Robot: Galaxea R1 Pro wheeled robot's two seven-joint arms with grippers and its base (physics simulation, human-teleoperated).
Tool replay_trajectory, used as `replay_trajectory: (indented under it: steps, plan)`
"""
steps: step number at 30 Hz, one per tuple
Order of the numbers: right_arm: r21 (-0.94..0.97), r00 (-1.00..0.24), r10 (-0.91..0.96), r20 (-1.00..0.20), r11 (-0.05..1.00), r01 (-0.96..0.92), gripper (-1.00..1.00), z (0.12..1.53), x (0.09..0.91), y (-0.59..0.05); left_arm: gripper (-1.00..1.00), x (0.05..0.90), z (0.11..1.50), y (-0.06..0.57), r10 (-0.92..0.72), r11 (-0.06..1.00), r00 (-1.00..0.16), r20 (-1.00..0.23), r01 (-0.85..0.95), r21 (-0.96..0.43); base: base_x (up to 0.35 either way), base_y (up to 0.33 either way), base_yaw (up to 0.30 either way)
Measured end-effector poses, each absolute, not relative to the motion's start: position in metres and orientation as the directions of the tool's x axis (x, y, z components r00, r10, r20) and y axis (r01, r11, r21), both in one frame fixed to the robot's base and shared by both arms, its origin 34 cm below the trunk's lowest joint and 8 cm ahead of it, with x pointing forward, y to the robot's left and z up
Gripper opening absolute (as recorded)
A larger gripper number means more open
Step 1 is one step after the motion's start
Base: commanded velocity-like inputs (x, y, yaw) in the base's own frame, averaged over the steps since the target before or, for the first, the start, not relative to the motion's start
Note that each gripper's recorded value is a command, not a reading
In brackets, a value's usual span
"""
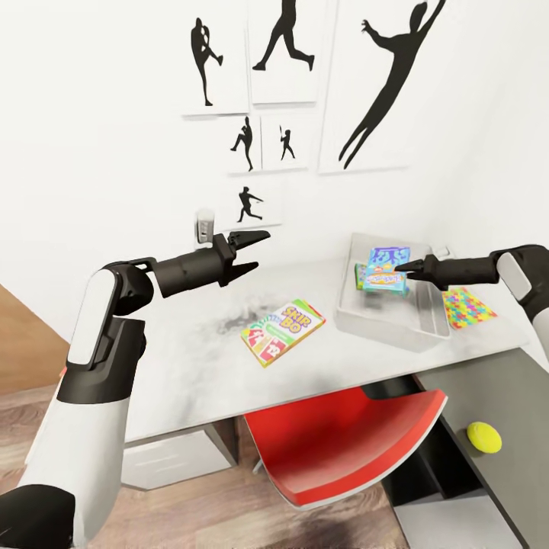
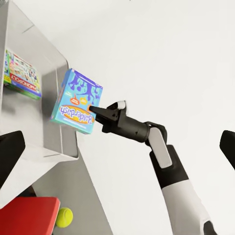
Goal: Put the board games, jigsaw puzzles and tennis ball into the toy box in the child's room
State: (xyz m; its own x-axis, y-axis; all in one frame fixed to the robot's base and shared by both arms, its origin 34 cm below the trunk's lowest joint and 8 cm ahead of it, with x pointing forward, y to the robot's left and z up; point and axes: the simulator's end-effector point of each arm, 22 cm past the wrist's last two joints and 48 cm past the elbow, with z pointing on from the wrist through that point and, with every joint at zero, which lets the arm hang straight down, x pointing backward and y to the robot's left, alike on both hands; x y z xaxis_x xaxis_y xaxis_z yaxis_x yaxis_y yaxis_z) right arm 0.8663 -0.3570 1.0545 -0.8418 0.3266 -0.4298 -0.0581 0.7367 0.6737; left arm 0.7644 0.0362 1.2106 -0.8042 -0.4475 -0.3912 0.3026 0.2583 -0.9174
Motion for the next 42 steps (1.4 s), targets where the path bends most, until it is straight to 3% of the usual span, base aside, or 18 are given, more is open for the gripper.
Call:
replay_trajectory:
  steps: [42]
  plan:
    - [0.667, -0.864, 0.322, -0.387, 0.745, -0.021, -1.00, 1.012, 0.874, -0.361, 1.00, 0.774, 1.172, 0.022, -0.413, 0.260, -0.838, -0.357, 0.267, -0.928, 0.000, 0.000, 0.000]
